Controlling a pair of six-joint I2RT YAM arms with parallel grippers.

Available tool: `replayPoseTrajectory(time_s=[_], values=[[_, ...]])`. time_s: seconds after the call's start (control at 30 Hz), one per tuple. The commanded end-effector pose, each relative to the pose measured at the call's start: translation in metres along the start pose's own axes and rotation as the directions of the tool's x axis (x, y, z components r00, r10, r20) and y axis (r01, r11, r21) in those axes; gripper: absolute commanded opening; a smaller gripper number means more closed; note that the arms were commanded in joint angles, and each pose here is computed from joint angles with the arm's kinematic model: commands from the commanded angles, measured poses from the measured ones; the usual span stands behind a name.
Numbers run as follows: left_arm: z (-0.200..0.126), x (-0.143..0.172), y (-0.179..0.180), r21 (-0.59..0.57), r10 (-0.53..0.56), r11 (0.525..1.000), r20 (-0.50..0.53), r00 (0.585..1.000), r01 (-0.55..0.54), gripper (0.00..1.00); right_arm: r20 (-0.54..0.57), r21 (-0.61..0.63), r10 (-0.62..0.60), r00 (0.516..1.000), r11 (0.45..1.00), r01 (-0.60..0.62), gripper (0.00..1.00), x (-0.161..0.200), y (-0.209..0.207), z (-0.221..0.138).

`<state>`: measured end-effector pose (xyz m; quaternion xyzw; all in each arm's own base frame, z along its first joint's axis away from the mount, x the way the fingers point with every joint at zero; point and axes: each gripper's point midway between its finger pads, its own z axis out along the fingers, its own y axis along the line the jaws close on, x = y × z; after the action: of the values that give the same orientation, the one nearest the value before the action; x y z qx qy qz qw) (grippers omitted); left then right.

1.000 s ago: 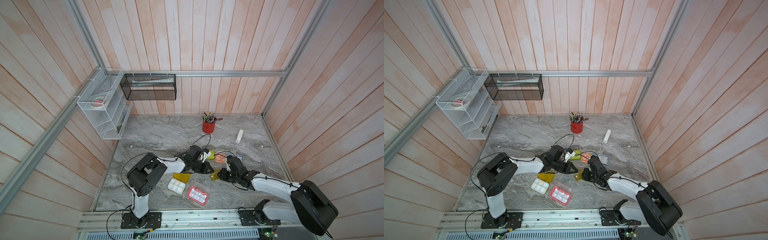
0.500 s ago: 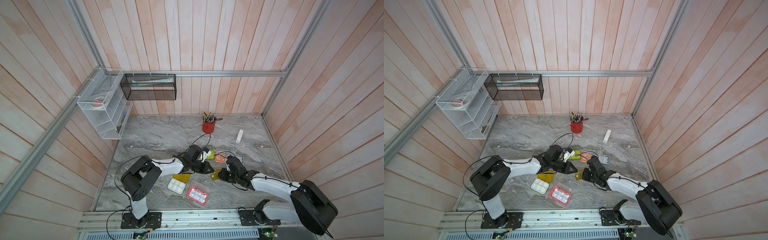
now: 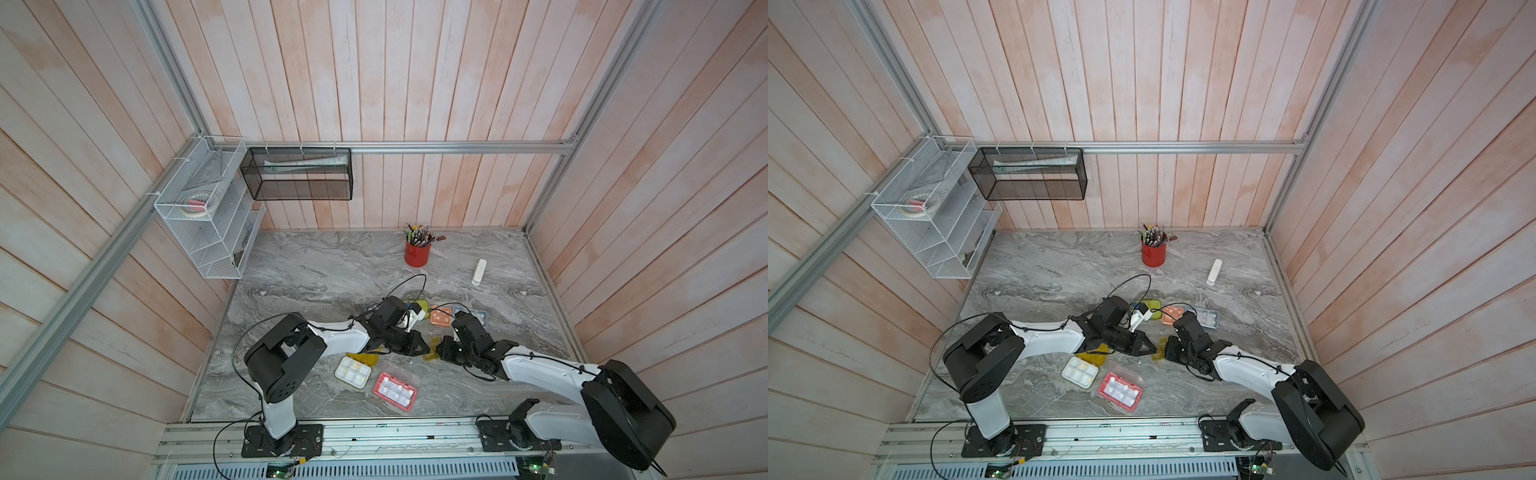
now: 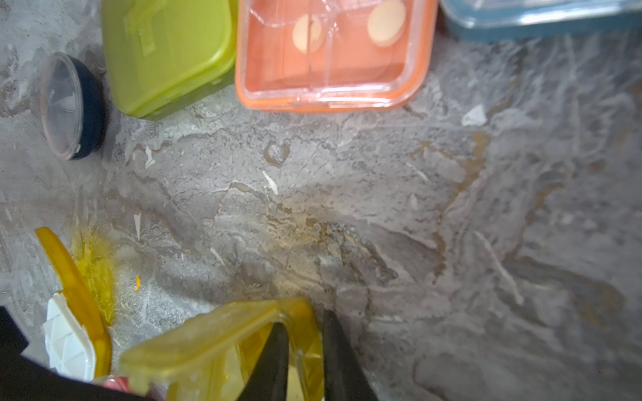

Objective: Close pillboxes
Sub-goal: Close the lid on the pillbox.

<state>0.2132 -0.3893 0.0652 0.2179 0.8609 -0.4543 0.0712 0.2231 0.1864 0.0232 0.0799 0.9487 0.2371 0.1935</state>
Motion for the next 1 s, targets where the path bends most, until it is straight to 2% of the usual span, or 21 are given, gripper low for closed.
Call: replayPoseTrajectory(time_s=[0.0,0.97], values=[[0.008,0.011,0.014,-0.022,-0.013,1.0,-0.015,1.0,0.013,0.16,0.012,0.01,0.003,1.0,1.0,-0.003,0.2,-0.004,0.002,-0.003],[0.024,0.003,0.017,-0.027,-0.043,0.999,-0.037,0.998,0.042,0.15,0.006,-0.009,-0.004,1.0,1.0,0.004,0.2,-0.003,0.005,-0.002]])
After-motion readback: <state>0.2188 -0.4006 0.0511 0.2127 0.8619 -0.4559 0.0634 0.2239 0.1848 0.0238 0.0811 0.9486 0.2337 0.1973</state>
